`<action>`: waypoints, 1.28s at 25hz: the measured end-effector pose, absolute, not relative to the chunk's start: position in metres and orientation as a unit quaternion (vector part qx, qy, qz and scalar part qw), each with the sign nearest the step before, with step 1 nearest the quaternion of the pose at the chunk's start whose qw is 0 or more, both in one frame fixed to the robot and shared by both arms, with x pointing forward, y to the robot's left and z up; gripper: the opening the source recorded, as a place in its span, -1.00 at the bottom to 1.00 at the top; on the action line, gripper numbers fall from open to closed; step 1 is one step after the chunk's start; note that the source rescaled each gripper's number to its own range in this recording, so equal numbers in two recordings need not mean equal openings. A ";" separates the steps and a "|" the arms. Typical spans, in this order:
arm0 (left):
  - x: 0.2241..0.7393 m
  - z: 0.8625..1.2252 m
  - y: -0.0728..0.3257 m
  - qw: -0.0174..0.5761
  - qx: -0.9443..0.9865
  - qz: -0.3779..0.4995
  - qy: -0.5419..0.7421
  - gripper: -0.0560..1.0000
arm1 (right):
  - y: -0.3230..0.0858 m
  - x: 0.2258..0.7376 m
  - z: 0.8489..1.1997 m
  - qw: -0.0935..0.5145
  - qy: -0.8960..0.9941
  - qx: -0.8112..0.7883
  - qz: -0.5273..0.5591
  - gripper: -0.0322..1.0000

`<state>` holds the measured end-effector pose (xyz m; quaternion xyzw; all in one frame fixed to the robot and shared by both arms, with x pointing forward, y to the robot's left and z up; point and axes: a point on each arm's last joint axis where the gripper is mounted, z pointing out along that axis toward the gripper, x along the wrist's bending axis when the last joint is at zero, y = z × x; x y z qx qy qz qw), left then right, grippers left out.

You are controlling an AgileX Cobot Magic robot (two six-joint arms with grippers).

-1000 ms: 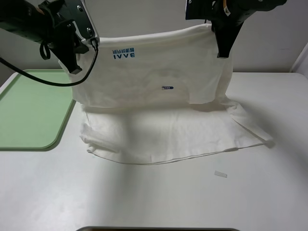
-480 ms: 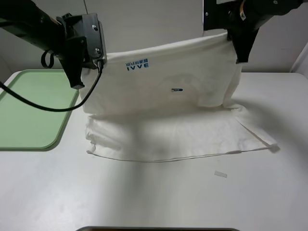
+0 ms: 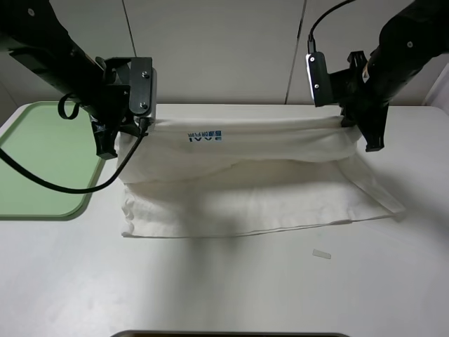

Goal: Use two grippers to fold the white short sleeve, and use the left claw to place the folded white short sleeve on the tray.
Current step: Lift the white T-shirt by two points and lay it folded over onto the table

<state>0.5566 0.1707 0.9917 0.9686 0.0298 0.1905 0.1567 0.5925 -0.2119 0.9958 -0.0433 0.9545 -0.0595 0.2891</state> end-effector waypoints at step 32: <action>0.500 0.952 0.173 0.175 0.984 -0.022 -0.023 0.18 | -0.239 0.526 0.927 0.055 0.992 0.102 -0.041 0.77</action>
